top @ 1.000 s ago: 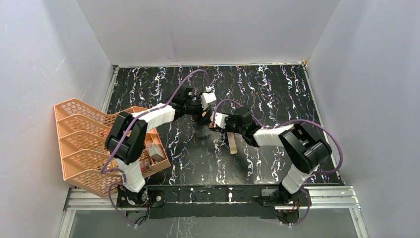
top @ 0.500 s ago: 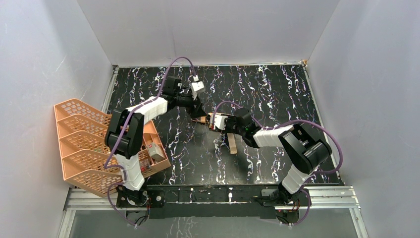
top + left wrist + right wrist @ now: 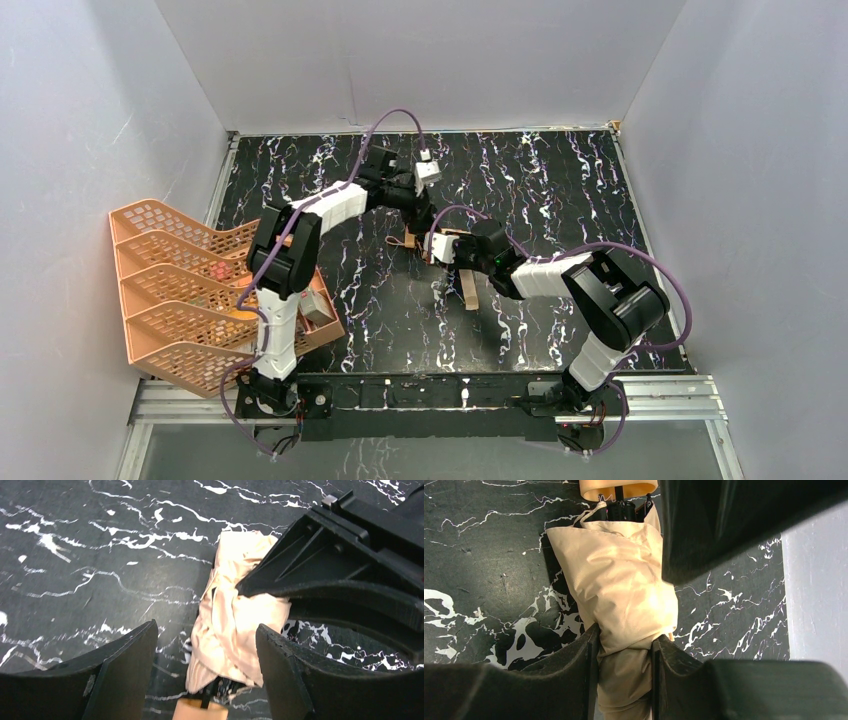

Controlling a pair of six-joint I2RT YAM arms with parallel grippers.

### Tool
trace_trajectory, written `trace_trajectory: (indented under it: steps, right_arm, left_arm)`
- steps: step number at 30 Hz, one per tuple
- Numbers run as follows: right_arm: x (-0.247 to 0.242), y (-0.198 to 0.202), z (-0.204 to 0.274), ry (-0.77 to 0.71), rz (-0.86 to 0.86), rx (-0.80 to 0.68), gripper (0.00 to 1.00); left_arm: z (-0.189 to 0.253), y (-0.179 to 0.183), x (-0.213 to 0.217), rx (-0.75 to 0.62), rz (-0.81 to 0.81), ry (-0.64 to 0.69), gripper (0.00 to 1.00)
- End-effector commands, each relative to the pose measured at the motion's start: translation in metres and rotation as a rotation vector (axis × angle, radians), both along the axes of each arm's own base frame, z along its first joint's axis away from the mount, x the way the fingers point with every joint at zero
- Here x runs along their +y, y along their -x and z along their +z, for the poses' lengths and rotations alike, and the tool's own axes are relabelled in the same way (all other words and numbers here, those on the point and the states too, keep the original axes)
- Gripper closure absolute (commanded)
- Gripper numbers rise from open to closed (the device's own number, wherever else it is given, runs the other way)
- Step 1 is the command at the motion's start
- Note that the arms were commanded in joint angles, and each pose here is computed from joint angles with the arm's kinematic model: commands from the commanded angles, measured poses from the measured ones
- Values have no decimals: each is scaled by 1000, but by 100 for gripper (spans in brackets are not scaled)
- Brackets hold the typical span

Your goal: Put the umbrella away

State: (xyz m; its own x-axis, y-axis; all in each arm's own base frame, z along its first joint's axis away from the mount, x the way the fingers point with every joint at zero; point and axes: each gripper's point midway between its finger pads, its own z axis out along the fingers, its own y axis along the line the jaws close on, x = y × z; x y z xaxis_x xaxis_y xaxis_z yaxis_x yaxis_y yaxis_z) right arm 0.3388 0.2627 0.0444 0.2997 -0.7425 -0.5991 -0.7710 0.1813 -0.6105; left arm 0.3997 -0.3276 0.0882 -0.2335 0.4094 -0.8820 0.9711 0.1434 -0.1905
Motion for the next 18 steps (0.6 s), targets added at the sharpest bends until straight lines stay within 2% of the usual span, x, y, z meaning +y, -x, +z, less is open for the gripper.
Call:
trace_trajectory:
  steps: [1, 8, 18]
  right_arm:
    - [-36, 56, -73, 193, 15, 264, 62]
    - [-35, 59, -75, 204, 20, 272, 62]
    - [-34, 62, -78, 210, 24, 281, 61]
  left_arm:
    - [10, 17, -21, 39, -112, 23, 30]
    - [-2, 32, -17, 108, -165, -41, 29]
    - [-44, 32, -10, 74, -161, -177, 28]
